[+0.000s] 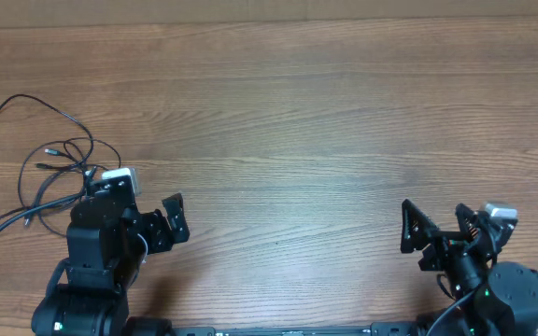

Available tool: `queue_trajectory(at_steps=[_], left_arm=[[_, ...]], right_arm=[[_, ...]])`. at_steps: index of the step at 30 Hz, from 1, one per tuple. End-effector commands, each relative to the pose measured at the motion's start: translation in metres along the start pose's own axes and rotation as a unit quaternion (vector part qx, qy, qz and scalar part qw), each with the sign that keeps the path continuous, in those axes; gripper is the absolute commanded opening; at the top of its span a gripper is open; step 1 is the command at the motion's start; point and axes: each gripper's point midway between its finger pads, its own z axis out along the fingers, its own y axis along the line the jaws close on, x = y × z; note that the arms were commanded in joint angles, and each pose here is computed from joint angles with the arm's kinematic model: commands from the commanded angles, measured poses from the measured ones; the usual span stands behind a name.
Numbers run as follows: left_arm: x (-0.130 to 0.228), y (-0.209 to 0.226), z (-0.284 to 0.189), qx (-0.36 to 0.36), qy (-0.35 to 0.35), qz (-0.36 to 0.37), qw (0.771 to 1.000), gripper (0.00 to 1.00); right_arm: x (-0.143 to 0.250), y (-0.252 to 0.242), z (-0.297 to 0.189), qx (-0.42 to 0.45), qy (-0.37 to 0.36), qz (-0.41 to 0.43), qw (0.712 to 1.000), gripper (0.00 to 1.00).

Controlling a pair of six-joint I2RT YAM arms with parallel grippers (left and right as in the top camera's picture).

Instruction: Untangle cables

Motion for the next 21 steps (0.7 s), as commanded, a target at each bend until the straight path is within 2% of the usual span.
queue_trajectory(at_steps=[1,11,21], left_arm=[[0.001,0.000,0.001,0.000,0.001,-0.004,1.000,1.00],[0.001,0.000,0.001,0.000,0.001,-0.004,1.000,0.99],[0.001,0.000,0.001,0.000,0.001,-0.004,1.000,1.00]], right_arm=[[-0.004,-0.005,0.000,0.005,-0.035,-0.016,0.999,1.00],[-0.023,-0.001,0.008,-0.031,-0.159,-0.012,0.987,1.00],[-0.021,-0.005,0.016,-0.025,-0.175,-0.010,0.984,1.00]])
